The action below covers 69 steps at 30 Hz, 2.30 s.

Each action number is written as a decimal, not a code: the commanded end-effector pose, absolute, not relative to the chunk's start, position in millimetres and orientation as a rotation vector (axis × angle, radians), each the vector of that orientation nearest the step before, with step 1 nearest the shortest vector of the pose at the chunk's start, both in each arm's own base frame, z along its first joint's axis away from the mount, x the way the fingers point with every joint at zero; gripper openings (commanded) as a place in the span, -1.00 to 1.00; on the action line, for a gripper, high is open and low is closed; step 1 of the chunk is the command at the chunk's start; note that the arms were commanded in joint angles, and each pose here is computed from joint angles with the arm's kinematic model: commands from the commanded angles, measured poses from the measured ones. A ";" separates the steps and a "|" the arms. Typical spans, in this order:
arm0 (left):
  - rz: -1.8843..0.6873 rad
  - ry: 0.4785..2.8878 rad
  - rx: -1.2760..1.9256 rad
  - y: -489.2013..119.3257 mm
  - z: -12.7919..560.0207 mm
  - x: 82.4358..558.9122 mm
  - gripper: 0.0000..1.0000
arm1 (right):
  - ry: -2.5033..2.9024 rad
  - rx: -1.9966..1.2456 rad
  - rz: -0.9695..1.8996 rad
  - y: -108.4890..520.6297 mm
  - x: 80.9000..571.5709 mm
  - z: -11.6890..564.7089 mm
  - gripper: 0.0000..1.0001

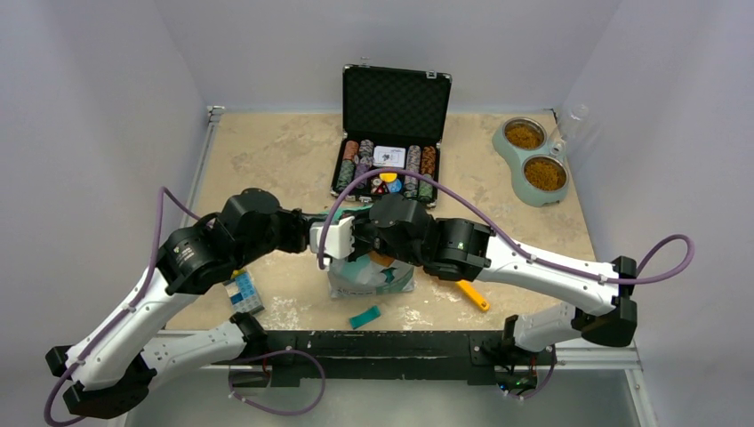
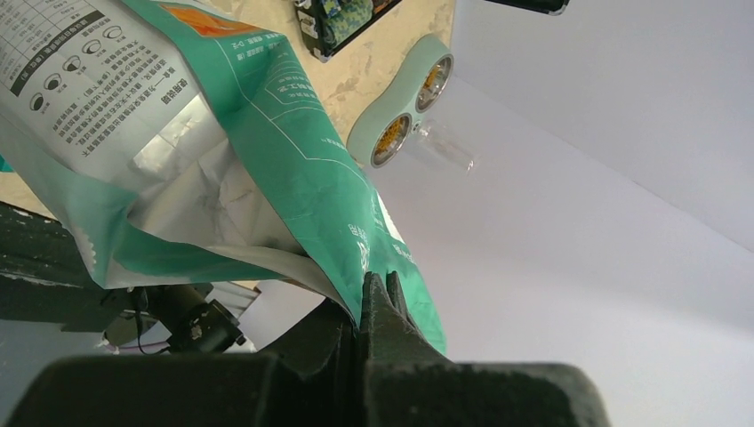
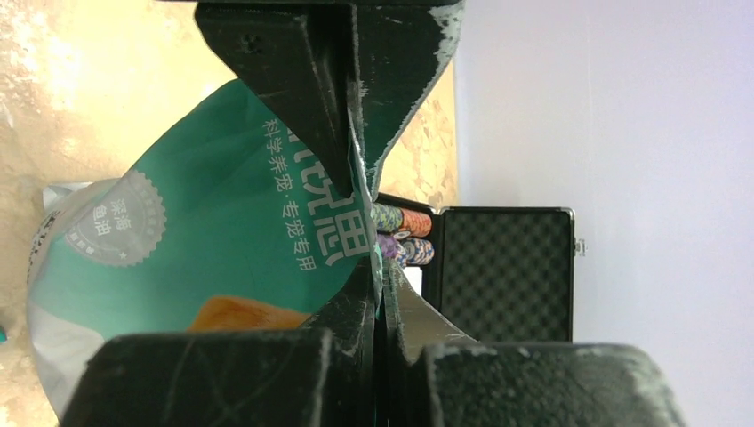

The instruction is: Serve the pet food

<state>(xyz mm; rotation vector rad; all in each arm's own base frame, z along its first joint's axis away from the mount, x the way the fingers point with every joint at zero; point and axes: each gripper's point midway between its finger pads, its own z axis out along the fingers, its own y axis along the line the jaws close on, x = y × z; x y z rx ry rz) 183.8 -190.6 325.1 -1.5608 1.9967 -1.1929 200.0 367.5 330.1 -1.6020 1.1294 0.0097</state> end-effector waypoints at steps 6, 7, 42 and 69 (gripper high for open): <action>-1.367 1.805 -1.679 -179.7 365.3 187.8 -1.00 | 1.204 -1.403 -0.187 304.6 243.3 364.4 -0.99; -1.363 1.806 -1.679 -179.4 364.7 187.7 -1.00 | 1.217 -1.417 -0.186 303.3 242.4 363.4 -1.00; -1.332 1.806 -1.669 -175.5 364.5 187.7 -1.00 | 1.293 -1.234 -0.150 222.3 240.5 379.6 -1.00; -1.314 1.793 -1.671 -175.1 367.9 191.8 -1.00 | 1.292 -1.218 -0.121 213.1 234.6 377.4 -0.90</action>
